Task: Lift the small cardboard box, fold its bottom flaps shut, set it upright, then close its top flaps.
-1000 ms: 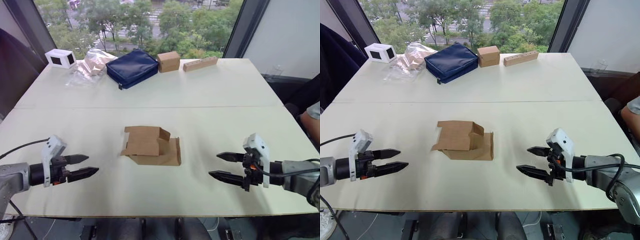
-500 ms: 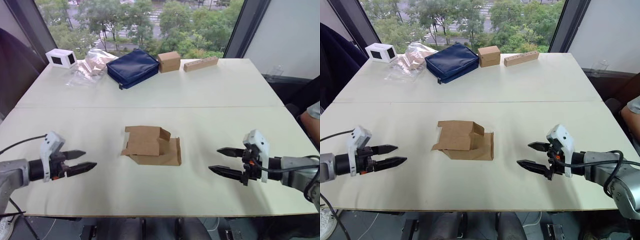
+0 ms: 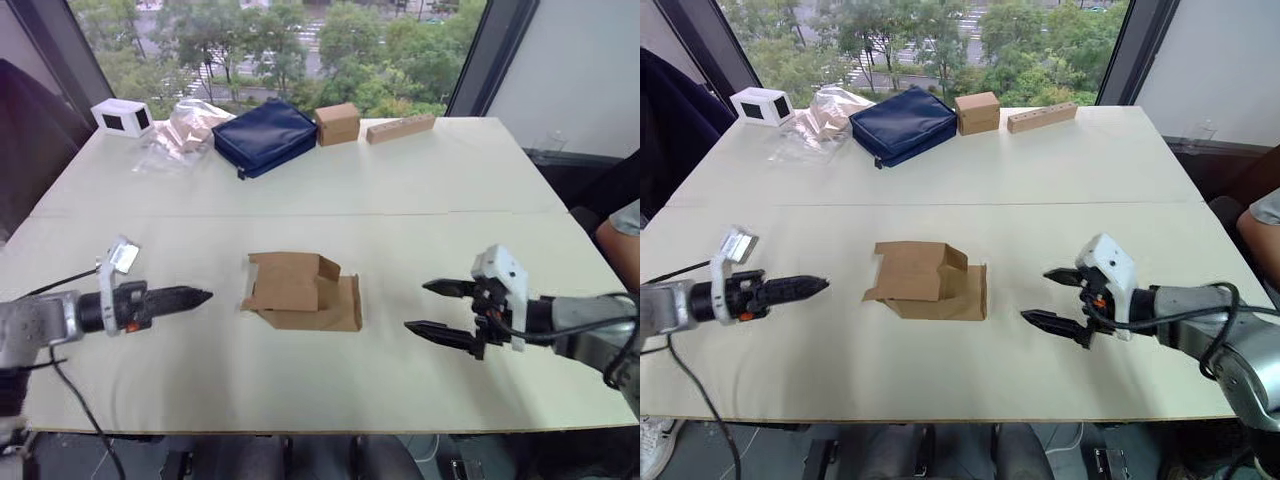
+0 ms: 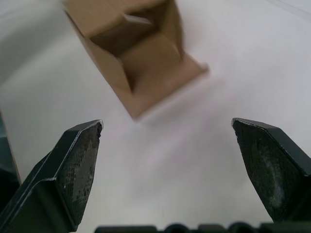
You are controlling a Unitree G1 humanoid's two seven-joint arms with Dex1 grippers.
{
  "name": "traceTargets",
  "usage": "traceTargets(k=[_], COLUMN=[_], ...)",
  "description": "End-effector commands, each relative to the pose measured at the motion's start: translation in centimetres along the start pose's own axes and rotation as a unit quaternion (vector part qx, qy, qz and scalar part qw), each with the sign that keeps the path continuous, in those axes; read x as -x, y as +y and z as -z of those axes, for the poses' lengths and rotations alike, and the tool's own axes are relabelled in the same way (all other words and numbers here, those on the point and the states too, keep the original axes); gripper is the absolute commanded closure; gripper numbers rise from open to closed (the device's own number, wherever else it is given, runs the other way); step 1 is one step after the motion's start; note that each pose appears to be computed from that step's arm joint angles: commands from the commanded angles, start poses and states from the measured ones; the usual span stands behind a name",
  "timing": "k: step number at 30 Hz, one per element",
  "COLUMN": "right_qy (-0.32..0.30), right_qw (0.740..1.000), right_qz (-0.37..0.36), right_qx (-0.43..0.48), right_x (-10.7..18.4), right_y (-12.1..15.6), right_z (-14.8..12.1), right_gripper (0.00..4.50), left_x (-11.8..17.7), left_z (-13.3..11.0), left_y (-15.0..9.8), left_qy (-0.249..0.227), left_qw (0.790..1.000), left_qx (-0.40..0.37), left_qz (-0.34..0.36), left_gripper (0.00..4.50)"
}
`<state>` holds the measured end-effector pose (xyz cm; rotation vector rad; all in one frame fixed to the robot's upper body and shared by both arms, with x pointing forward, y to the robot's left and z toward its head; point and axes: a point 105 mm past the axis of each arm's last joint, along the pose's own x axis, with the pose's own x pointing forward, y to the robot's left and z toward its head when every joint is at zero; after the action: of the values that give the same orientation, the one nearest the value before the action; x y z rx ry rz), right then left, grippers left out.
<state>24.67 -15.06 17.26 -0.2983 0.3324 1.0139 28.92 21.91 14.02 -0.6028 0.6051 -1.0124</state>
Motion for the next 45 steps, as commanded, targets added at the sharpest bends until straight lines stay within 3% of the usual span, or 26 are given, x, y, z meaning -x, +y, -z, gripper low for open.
traceTargets(k=[1, 7, 13, 26, 30, 38, 45], right_qy=[-0.003, -0.017, -0.030, -0.014, -0.019, -0.024, -0.038], right_qw=[0.999, 0.997, 0.997, 0.999, 0.999, 0.999, 0.999], right_qz=[-0.016, -0.026, -0.019, 0.010, 0.010, 0.012, 0.014], right_qx=[0.044, 0.066, 0.062, 0.035, 0.032, 0.029, 0.015], right_x=[-0.8, -2.0, -2.7, -2.1, -2.2, -2.2, -1.9], right_y=[1.8, 4.3, 5.8, 5.7, 5.7, 5.6, 5.3], right_z=[-1.4, -2.7, -3.4, -1.7, -1.7, -1.7, -2.0], right_gripper=[0.01, 0.01, 0.01, 0.01, 0.00, 0.00, 0.00], left_x=[-1.5, -4.8, -6.0, -8.4, -8.8, -9.1, -8.5], left_z=[-1.0, -1.3, -1.2, -0.9, -1.2, -0.9, -1.6], left_y=[0.2, -0.3, -0.8, -0.9, -1.0, -1.6, -2.4], left_qy=[0.000, 0.035, 0.060, 0.090, 0.090, 0.101, 0.088], left_qw=[0.999, 0.997, 0.993, 0.988, 0.986, 0.983, 0.981], left_qx=[0.030, 0.038, 0.047, 0.048, 0.047, 0.040, 0.014], left_qz=[0.018, 0.059, 0.088, 0.119, 0.130, 0.148, 0.173], left_gripper=[0.00, 0.00, 0.00, 0.00, 1.11, 4.40, 4.48])
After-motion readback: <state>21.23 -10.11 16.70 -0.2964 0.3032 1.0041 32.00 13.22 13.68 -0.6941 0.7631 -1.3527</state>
